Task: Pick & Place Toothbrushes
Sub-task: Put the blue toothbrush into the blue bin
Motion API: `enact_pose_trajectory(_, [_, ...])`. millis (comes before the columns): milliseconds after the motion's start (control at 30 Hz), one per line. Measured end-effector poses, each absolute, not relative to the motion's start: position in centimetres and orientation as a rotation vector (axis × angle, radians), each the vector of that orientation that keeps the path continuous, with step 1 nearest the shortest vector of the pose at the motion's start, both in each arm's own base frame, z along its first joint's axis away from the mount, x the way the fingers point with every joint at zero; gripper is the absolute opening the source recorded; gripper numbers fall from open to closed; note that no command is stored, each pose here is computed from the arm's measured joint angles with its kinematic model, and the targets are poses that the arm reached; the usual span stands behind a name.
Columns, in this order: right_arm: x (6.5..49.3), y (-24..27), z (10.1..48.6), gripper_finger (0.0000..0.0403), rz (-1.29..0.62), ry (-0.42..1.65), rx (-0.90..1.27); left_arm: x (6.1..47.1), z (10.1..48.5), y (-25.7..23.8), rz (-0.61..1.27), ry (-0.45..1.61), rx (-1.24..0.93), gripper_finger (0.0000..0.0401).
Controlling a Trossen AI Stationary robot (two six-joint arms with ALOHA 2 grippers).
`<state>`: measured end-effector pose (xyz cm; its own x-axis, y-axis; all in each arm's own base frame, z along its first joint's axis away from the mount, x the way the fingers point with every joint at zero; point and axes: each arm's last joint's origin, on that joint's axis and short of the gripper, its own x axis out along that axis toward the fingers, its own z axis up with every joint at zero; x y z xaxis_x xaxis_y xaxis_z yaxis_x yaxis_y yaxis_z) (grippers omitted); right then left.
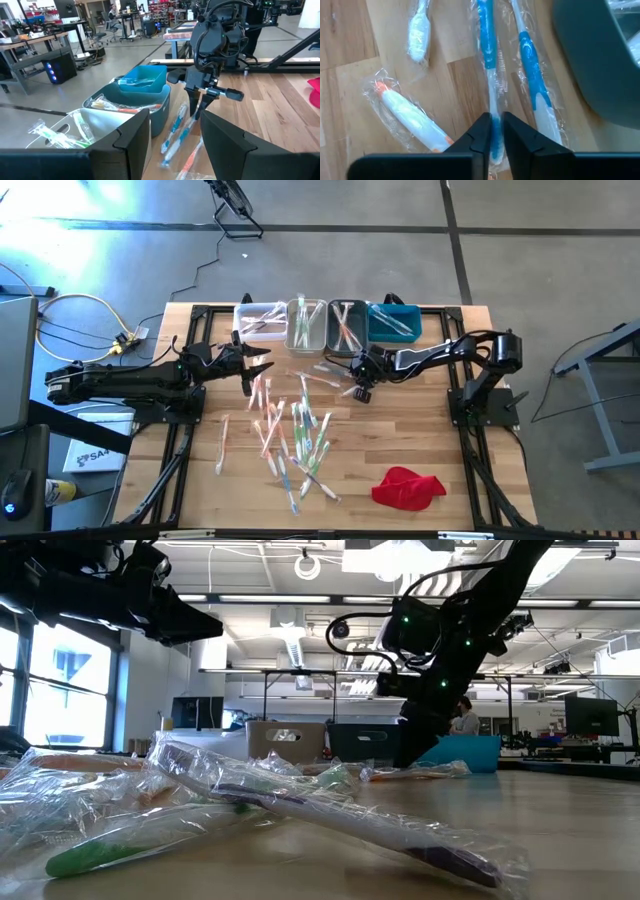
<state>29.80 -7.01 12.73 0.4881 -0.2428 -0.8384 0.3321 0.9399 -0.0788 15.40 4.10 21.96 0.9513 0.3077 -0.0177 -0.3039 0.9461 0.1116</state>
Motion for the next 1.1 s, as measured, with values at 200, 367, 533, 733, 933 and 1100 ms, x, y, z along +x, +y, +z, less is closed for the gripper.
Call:
enact_pose_trajectory(200, [29.8, -7.0, 12.7, 0.0007, -0.350, 1.001, 0.096, 15.4, 22.0, 4.1, 0.312, 0.035, 0.108, 0.0171])
enact_pose_trajectory(367, [29.8, -7.0, 12.7, 0.0004, -0.348, 1.000, 0.094, 15.4, 22.0, 4.1, 0.312, 0.035, 0.108, 0.0171])
enact_pose_trajectory(533, [29.9, -7.0, 12.8, 0.0003, -0.344, 0.993, 0.087, 15.4, 22.0, 4.1, 0.312, 0.035, 0.108, 0.0171])
enact_pose_trajectory(733, [29.9, -6.9, 14.0, 0.0003, -0.342, 0.943, 0.083, 15.4, 22.0, 4.1, 0.312, 0.035, 0.108, 0.0171])
enact_pose_trajectory(933, [29.6, -6.6, 16.4, 0.0003, -0.337, 0.853, 0.077, 15.4, 22.0, 4.1, 0.312, 0.035, 0.108, 0.0171])
enact_pose_trajectory(1100, [29.2, -6.0, 18.4, 0.0003, -0.332, 0.779, 0.065, 15.4, 22.0, 4.1, 0.312, 0.035, 0.108, 0.0171])
